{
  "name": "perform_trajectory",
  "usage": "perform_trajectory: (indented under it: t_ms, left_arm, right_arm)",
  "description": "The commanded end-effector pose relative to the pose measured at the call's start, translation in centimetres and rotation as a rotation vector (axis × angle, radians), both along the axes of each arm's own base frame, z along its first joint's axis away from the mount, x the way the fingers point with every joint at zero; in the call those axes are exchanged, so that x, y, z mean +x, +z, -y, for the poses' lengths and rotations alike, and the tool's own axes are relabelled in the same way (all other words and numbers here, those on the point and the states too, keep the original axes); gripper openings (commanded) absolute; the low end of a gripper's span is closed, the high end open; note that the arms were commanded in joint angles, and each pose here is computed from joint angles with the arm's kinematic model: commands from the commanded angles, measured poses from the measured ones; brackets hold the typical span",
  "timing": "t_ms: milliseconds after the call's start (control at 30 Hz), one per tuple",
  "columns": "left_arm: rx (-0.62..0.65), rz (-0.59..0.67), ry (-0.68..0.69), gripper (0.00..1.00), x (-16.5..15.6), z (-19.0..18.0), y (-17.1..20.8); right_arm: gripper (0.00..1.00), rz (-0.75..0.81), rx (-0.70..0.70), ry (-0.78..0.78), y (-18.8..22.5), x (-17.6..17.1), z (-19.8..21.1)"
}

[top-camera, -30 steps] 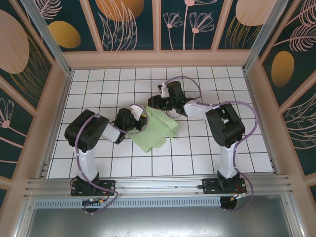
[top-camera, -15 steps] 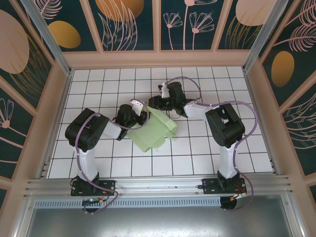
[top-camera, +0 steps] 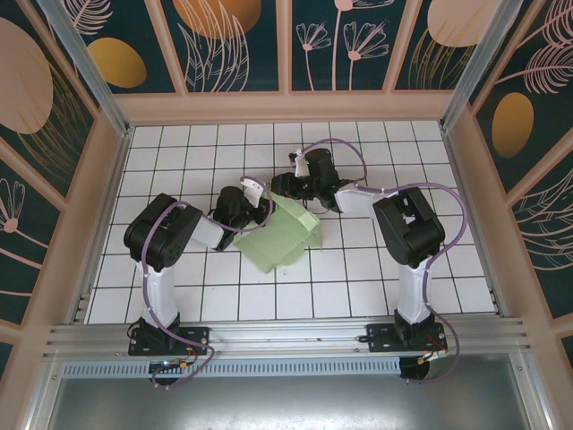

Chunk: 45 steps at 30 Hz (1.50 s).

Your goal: Fold the paper box

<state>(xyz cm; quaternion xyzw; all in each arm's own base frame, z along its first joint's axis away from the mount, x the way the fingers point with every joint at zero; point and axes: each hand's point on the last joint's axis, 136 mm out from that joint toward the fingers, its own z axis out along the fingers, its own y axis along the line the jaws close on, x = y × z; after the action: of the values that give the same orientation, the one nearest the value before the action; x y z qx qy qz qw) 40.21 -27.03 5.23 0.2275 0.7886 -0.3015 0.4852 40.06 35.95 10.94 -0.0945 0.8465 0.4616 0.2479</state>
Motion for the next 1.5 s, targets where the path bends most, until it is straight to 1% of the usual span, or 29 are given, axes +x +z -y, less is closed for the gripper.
perform_trajectory:
  t_ms: [0, 67, 100, 167, 233, 333, 367, 600, 733, 833, 900, 1033, 1200, 1300, 1467]
  left_arm:
    - [0.0, -0.024, 0.01, 0.0, 0.2, -0.1, -0.7]
    - [-0.003, -0.021, 0.013, 0.0, 0.2, -0.2, -0.6]
    - [-0.004, -0.021, 0.015, 0.0, 0.2, -0.2, -0.5]
    - [-0.011, -0.021, 0.022, 0.0, 0.3, -0.3, -0.4]
    - [-0.026, -0.023, 0.04, 0.0, 0.4, -0.4, 0.0]
    - [-0.059, -0.033, 0.087, 0.0, 1.0, -0.7, 0.6]
    - [-0.078, -0.037, 0.099, 0.0, 1.1, -0.8, 0.9]
    - [-0.256, -0.072, 0.132, 0.0, 2.0, -1.0, 3.7]
    - [-0.371, -0.067, 0.17, 0.0, 2.3, -1.6, 5.9]
    - [-0.452, -0.102, 0.2, 0.0, 2.8, -2.0, 7.5]
    - [-0.506, -0.101, 0.209, 0.0, 2.9, -2.2, 9.0]
    - [-0.589, -0.113, 0.194, 0.0, 3.2, -1.9, 11.3]
    - [-0.708, -0.132, 0.144, 0.0, 3.2, -1.2, 13.7]
    - [-0.725, -0.129, 0.141, 0.0, 3.4, -1.1, 14.2]
    - [-0.724, -0.116, 0.121, 0.0, 3.4, -0.9, 14.8]
  right_arm:
    - [0.28, -0.093, -0.056, 0.033, -3.0, -2.3, 0.3]
    - [0.31, -0.075, -0.051, 0.028, -2.4, -2.2, 0.4]
    - [0.34, -0.061, -0.047, 0.024, -2.0, -2.2, 0.5]
    - [0.44, -0.021, -0.032, 0.006, -0.6, -1.9, 0.8]
    - [0.57, 0.033, -0.01, -0.028, 1.2, -1.5, 1.7]
    - [0.65, 0.079, 0.017, -0.065, 3.4, -1.6, 2.7]
    - [0.66, 0.093, 0.017, -0.104, 3.9, -0.8, 4.4]
    - [0.67, 0.179, 0.021, -0.285, 7.6, -0.3, 11.6]
    - [0.67, 0.228, 0.07, -0.398, 9.5, -1.2, 15.6]
    - [0.66, 0.25, 0.103, -0.476, 10.0, -2.3, 18.2]
    - [0.64, 0.249, 0.126, -0.512, 9.8, -3.2, 19.3]
    - [0.64, 0.242, 0.202, -0.48, 9.9, -4.7, 19.0]
    - [0.64, 0.27, 0.357, -0.426, 11.1, -6.4, 17.6]
    - [0.64, 0.294, 0.412, -0.38, 12.4, -7.1, 16.1]
    - [0.64, 0.302, 0.455, -0.311, 13.9, -7.3, 13.0]
